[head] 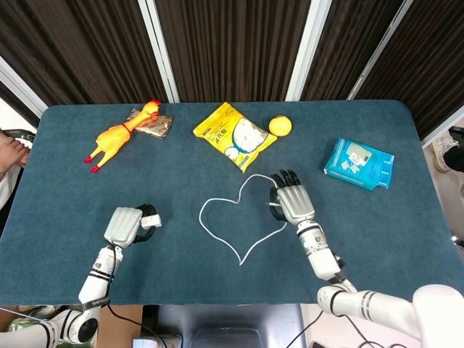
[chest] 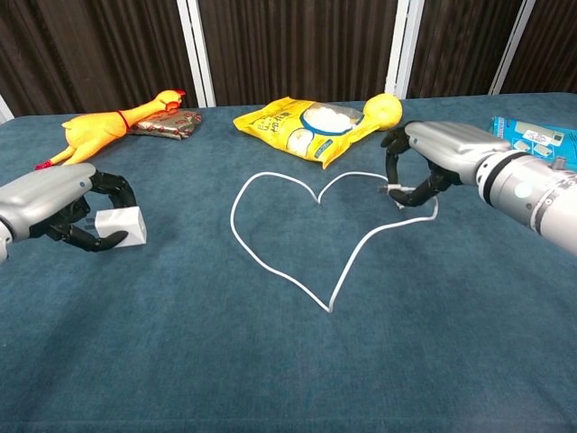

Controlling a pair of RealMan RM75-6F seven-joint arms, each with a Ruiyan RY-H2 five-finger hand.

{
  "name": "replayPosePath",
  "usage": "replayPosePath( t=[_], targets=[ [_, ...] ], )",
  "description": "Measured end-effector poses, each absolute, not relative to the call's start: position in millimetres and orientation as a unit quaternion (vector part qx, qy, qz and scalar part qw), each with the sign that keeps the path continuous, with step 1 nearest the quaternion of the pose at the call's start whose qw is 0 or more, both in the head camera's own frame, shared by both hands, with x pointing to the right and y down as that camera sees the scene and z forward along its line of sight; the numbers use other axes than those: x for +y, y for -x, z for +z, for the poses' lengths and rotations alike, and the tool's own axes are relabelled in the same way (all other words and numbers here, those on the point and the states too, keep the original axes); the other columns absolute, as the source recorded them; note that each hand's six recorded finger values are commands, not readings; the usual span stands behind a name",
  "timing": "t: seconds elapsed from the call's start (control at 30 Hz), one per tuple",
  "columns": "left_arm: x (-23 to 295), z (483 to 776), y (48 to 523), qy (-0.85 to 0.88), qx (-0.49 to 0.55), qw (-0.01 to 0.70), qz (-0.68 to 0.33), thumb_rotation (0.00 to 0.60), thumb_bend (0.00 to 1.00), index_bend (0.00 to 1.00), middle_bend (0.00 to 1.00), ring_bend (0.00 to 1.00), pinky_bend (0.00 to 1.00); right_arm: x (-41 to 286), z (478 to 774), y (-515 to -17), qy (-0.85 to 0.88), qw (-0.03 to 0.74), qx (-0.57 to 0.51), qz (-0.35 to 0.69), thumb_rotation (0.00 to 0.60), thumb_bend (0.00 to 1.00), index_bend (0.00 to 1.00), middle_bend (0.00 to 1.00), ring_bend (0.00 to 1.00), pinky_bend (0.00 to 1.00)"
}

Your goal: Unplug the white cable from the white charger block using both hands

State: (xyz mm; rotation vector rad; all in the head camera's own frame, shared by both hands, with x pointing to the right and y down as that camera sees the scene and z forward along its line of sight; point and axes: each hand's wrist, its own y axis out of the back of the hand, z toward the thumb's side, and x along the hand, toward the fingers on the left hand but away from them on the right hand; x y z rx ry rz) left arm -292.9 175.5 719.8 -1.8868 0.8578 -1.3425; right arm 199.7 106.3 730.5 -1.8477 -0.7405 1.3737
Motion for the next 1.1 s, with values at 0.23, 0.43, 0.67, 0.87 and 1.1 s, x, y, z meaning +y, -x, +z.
replayPosePath(
  t=[0.23, 0.43, 0.67, 0.87, 1.1],
  targets=[
    [178.0, 727.9, 292.1, 0.719, 0.320, 0.343, -0.513, 0.600, 0.46, 0.39, 0.33, 1.00, 1.00, 108.9, 743.2, -214.5, 0.722, 0.324, -0.272, 0.547, 0.600, 0.64, 0.37, 0.17, 0.00, 0.00],
    [177.6, 722.5, 293.4, 0.720, 0.317, 0.347, -0.511, 0.600, 0.43, 0.25, 0.24, 1.00, 1.00, 106.9, 735.2, -219.5, 0.723, 0.318, -0.272, 0.550, 0.600, 0.59, 0.13, 0.10, 0.00, 0.00],
    [176.3, 693.5, 297.2, 0.727, 0.335, 0.350, -0.486, 0.600, 0.43, 0.23, 0.22, 1.00, 1.00, 103.8, 705.5, -232.4, 0.730, 0.315, -0.291, 0.533, 0.600, 0.48, 0.00, 0.02, 0.00, 0.00],
    [173.3, 643.9, 327.0, 0.709, 0.376, 0.378, -0.461, 0.600, 0.41, 0.20, 0.19, 0.37, 0.54, 120.3, 665.3, -275.2, 0.719, 0.335, -0.283, 0.539, 0.600, 0.37, 0.00, 0.00, 0.00, 0.00],
    [210.7, 590.5, 412.2, 0.663, 0.398, 0.376, -0.511, 0.600, 0.43, 0.08, 0.01, 0.00, 0.00, 164.1, 603.7, -359.2, 0.642, 0.383, -0.319, 0.582, 0.600, 0.20, 0.00, 0.00, 0.00, 0.00]
  ],
)
